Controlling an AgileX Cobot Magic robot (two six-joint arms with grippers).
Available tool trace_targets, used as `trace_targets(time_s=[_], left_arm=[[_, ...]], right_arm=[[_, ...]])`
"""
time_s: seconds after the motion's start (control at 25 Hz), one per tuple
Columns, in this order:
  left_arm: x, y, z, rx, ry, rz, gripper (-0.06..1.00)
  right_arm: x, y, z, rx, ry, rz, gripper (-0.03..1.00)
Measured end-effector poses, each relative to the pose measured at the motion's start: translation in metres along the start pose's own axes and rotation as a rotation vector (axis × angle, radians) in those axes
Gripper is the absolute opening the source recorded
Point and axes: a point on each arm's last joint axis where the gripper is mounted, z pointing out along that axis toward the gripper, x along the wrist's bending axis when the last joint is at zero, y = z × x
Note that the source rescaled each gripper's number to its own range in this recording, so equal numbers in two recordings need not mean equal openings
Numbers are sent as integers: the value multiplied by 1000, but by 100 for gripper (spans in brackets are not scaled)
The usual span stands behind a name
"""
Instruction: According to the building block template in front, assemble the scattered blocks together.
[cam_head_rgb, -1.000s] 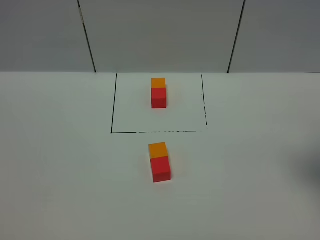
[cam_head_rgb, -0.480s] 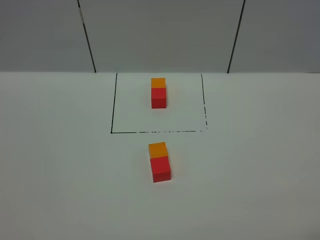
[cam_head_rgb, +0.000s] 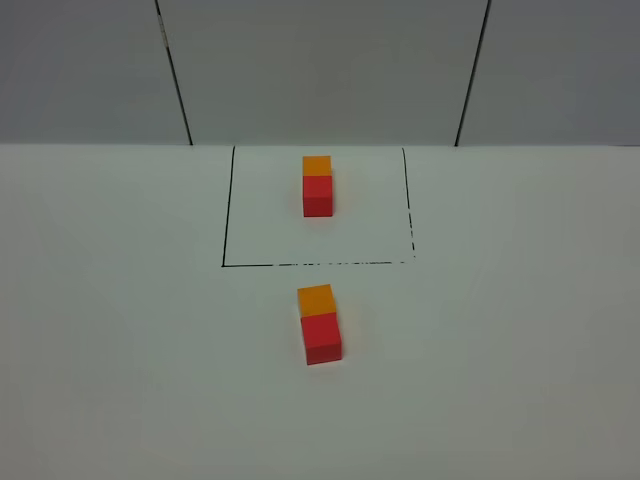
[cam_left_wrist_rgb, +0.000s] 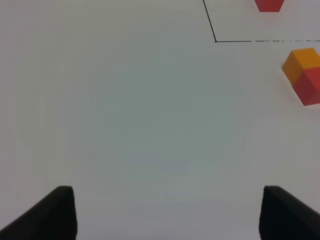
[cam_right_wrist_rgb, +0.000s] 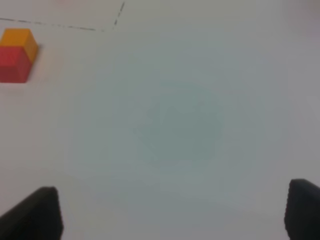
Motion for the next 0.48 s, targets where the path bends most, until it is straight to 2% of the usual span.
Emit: trace_targets(time_s=[0.48], left_arm=[[0, 0, 0, 0, 0, 0, 87]], right_arm=[[5, -4, 4, 6, 49, -53, 82]])
